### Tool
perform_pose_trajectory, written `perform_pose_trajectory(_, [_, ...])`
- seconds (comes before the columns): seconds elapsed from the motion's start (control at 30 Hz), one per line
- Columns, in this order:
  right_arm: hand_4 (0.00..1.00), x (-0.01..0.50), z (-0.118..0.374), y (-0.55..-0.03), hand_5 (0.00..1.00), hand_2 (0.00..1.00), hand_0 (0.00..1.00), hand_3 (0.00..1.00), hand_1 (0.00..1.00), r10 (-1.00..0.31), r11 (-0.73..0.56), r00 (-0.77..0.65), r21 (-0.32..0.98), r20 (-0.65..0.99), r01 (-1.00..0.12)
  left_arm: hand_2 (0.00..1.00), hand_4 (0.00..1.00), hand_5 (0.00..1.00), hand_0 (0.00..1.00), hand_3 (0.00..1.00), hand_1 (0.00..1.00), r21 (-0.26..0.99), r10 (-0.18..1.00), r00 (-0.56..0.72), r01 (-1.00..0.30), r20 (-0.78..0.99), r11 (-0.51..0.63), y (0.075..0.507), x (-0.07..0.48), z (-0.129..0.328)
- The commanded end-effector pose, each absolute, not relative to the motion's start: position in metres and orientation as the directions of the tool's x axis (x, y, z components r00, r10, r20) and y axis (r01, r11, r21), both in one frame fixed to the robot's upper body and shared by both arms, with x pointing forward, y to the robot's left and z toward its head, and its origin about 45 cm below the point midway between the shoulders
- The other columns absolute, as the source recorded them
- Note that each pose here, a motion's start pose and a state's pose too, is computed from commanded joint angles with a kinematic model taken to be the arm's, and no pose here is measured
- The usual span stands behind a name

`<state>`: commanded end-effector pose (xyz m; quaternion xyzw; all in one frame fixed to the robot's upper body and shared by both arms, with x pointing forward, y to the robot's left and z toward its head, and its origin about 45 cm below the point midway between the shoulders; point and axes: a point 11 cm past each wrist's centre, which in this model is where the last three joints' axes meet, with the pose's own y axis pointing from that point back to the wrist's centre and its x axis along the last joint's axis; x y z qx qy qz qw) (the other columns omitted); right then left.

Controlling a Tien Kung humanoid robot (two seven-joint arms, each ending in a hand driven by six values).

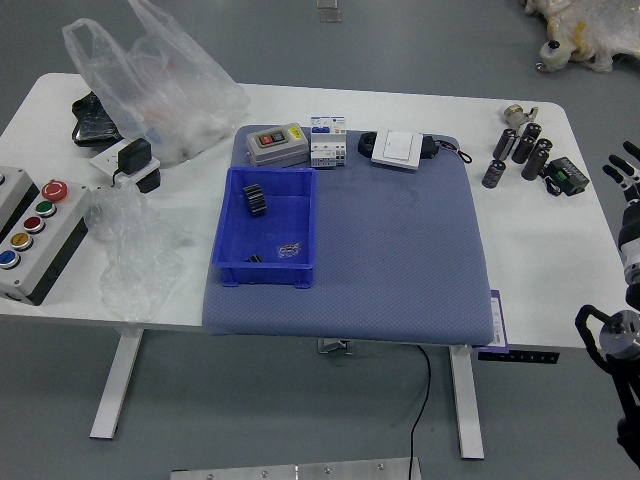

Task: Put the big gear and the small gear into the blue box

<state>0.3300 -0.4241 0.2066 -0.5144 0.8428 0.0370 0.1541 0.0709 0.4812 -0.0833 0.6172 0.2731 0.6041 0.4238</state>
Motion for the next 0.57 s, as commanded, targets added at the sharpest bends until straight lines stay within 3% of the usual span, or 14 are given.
perform_pose_trajectory(0.57, [0.714, 0.3309, 0.2082, -0.4265, 0.427, 0.686, 0.578, 0.661, 0.632, -0.852, 0.475, -0.429, -0.099, -0.302, -0.874, 0.499, 0.695, 0.289, 0.618, 0.650, 0.471, 0.859, 0.854, 0.130, -0.176, 0.504, -0.480, 0.4740, 0.0725, -0.0863])
